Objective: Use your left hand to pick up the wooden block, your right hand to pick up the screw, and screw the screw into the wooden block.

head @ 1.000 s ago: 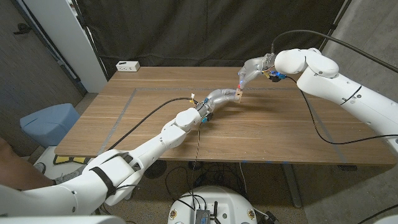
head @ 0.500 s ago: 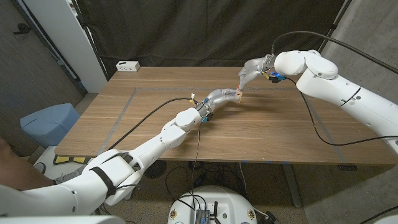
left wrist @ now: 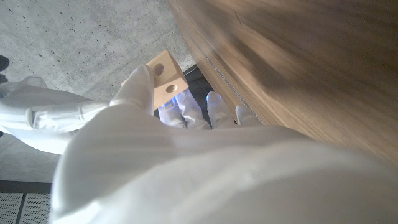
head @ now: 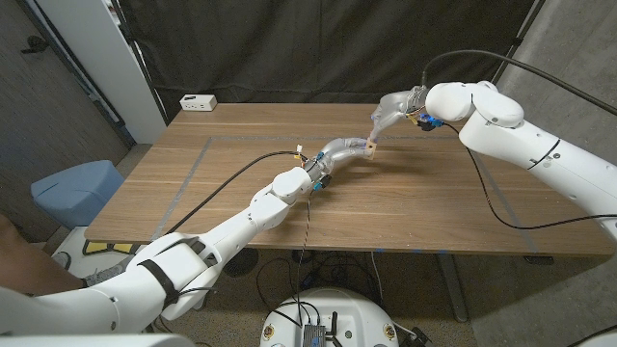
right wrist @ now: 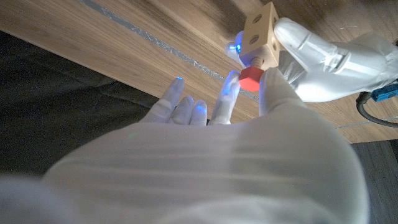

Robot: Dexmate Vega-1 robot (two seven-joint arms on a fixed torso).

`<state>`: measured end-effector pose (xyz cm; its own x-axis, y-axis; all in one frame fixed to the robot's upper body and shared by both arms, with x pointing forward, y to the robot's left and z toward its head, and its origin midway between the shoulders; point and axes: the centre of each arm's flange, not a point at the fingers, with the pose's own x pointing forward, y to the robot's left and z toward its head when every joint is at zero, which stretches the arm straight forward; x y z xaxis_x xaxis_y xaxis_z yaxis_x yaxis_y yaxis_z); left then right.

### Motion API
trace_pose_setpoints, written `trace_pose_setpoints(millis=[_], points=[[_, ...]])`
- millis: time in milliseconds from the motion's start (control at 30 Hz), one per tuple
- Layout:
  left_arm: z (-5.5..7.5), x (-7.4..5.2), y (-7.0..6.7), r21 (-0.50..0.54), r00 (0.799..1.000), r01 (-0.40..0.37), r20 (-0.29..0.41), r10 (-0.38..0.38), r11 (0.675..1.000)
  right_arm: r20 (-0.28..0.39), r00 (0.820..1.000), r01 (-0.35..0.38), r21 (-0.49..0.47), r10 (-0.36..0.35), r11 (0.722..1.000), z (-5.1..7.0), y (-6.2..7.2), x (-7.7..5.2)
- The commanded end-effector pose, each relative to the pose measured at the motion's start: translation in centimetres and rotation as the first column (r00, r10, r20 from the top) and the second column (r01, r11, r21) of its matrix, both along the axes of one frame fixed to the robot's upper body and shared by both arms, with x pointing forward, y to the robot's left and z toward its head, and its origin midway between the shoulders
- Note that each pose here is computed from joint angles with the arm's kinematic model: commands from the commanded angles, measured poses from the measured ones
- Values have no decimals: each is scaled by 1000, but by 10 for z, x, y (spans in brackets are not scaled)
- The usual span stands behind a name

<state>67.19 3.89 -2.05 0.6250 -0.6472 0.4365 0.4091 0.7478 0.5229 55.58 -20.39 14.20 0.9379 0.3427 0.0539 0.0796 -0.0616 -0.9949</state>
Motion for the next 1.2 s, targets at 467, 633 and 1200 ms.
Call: trace_pose_setpoints(millis=[467, 633, 1200], points=[[-2, -3, -1, 8, 1000, 3, 0, -3, 1000, 73, 996, 46, -8, -45, 999, -7, 2, -4], [-3, -3, -1, 7, 1000, 1, -2, -1, 1000, 83, 995, 58, -15, -56, 998, -10, 4, -4], [-5, -3, 0, 3, 1000, -1, -9, 1, 1000, 85, 994, 68, -10, -67, 998, -15, 7, -2]])
